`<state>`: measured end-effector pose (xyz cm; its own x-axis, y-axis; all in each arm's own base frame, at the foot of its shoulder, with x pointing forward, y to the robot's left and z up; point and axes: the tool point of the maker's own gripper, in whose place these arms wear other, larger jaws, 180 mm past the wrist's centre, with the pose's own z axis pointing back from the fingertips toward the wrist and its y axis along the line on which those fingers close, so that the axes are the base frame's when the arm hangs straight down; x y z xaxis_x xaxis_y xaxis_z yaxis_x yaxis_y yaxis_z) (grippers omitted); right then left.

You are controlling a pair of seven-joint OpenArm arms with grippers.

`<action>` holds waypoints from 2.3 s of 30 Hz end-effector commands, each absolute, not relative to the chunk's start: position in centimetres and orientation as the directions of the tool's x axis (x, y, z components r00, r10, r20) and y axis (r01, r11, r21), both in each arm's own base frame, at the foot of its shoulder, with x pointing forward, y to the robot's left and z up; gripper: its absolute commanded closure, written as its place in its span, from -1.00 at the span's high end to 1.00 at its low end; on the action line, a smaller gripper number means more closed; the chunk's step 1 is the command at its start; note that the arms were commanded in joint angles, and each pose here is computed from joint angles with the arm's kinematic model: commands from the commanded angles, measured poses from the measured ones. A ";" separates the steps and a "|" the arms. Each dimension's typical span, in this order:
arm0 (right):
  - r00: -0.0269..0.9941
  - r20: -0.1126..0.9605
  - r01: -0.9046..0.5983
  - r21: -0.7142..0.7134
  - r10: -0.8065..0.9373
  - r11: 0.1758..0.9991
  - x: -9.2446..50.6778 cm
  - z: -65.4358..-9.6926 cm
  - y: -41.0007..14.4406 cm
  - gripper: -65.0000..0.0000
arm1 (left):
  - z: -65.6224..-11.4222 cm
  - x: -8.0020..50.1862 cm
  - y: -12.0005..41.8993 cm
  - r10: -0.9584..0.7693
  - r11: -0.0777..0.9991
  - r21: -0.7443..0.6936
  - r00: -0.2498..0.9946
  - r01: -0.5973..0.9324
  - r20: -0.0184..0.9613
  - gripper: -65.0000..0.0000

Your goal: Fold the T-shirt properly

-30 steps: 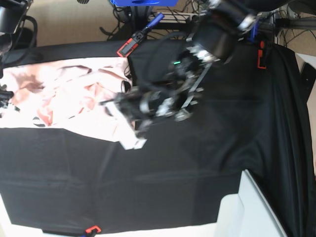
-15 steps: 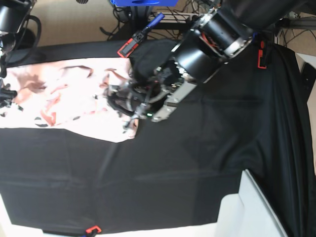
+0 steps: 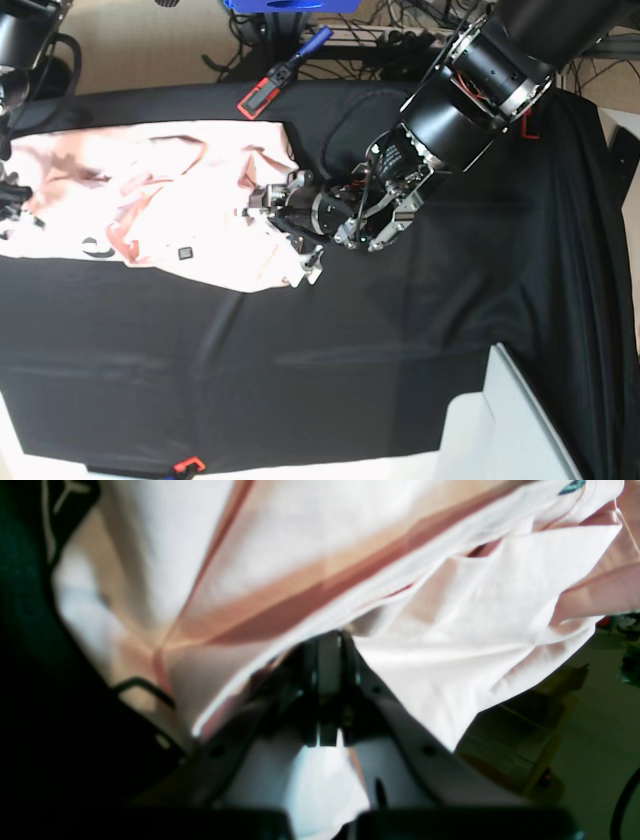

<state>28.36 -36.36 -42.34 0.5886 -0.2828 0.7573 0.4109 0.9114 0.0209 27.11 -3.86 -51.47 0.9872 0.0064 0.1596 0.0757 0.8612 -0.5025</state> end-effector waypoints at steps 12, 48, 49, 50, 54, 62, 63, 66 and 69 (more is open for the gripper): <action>0.533 0.806 0.413 0.017 -0.257 0.910 30.0 -40.0 -37.6 -1.00 | -53.6 27.0 7.8 -0.016 0.978 -0.200 0.977 0.059 0.211 -1.00; 0.543 0.799 0.412 0.015 -0.259 0.911 29.7 -40.3 -37.5 -1.00 | -51.1 27.5 -7.5 -0.159 0.943 -0.253 0.959 0.218 0.235 -1.00; 0.543 0.799 0.412 0.015 -0.259 0.911 29.7 -40.3 -37.5 -1.00 | -52.3 26.9 -6.2 -0.152 0.954 -0.228 0.968 0.196 0.199 -1.00; 0.543 0.799 0.412 0.015 -0.259 0.911 29.7 -40.3 -37.5 -1.00 | -53.4 26.4 -4.4 -0.146 0.965 -0.195 0.975 0.178 0.169 -1.00; 0.541 0.799 0.414 0.019 -0.263 0.910 29.7 -40.3 -37.5 -1.00 | -55.4 26.8 1.4 -0.120 0.987 -0.092 0.981 0.135 0.152 -1.00; 0.492 0.806 0.491 0.056 -0.330 0.869 29.5 -39.6 -39.7 -0.38 | -56.3 26.3 5.6 -0.103 0.994 -0.032 0.986 0.108 0.133 -1.00; 0.480 0.796 0.527 0.074 -0.369 0.846 29.3 -39.7 -40.7 -0.31 | -56.3 26.3 5.6 -0.103 0.994 -0.032 0.986 0.108 0.133 -1.00; 0.465 0.735 0.618 0.130 -0.493 0.775 28.3 -40.8 -43.8 -0.15 | -56.5 26.2 6.9 -0.102 0.994 -0.011 0.986 0.105 0.132 -1.00; 0.518 0.669 0.590 0.172 -0.533 0.789 27.7 -42.7 -44.9 0.00 | -56.6 26.1 7.5 -0.098 0.995 -0.003 0.987 0.100 0.128 -1.00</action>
<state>26.79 -43.91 -44.24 0.5492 -0.5471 0.6317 0.5918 0.7883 0.1682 28.41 -4.37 -52.24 0.9767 -0.0527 0.2082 0.1389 0.8944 -0.4251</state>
